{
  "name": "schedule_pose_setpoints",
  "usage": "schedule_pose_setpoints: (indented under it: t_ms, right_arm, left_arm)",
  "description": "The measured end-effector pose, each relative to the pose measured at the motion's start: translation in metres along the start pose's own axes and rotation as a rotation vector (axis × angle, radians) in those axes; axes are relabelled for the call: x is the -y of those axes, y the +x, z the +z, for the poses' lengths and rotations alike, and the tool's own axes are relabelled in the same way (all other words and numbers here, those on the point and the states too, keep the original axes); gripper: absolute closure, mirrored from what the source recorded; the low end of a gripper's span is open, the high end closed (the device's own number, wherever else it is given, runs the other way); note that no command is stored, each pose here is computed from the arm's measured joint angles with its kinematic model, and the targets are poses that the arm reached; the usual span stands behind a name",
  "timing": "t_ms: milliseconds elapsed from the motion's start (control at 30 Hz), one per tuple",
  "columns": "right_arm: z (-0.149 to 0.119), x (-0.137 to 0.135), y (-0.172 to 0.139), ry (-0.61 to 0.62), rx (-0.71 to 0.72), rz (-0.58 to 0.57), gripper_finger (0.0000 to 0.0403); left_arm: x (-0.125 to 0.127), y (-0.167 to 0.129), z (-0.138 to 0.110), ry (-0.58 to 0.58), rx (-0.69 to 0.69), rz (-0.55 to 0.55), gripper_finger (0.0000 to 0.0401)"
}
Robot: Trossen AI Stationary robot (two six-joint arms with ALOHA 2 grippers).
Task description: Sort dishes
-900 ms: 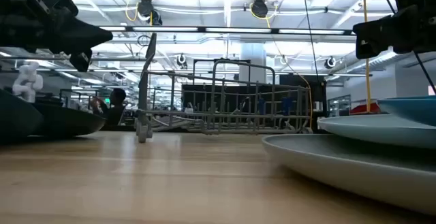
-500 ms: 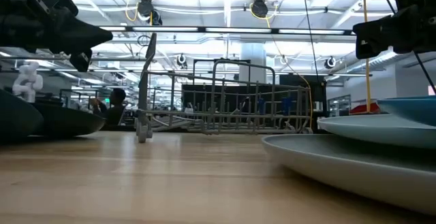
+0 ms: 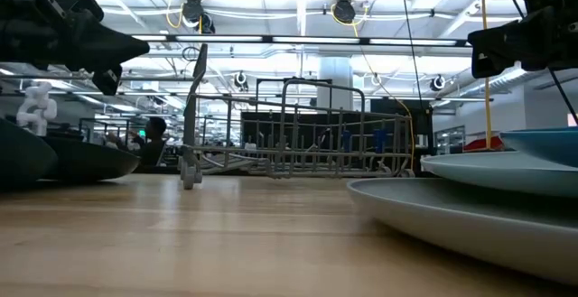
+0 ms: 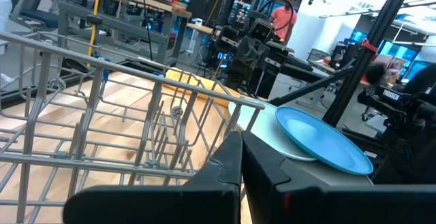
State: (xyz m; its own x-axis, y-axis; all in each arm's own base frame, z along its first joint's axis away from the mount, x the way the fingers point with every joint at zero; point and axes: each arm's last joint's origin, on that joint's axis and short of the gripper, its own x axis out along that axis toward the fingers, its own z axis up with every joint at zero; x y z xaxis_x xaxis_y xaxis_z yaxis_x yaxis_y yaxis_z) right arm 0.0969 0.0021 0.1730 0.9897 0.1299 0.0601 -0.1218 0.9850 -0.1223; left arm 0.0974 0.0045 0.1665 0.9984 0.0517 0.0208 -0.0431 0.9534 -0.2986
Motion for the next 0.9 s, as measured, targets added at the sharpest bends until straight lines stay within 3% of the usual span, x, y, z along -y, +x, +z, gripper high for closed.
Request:
schedule_pose_setpoints:
  t_ms: [767,900]
  right_arm:
    - [0.0000,0.0000,0.0000,0.000,0.000,0.000,0.0396]
    - [0.0000,0.0000,0.0000,0.000,0.000,0.000,0.0396]
  left_arm:
    - [0.0000,0.0000,0.0001,0.000,0.000,0.000,0.0393]
    - [-0.0002,-0.0001,0.0047,0.116,0.058,0.042,0.0393]
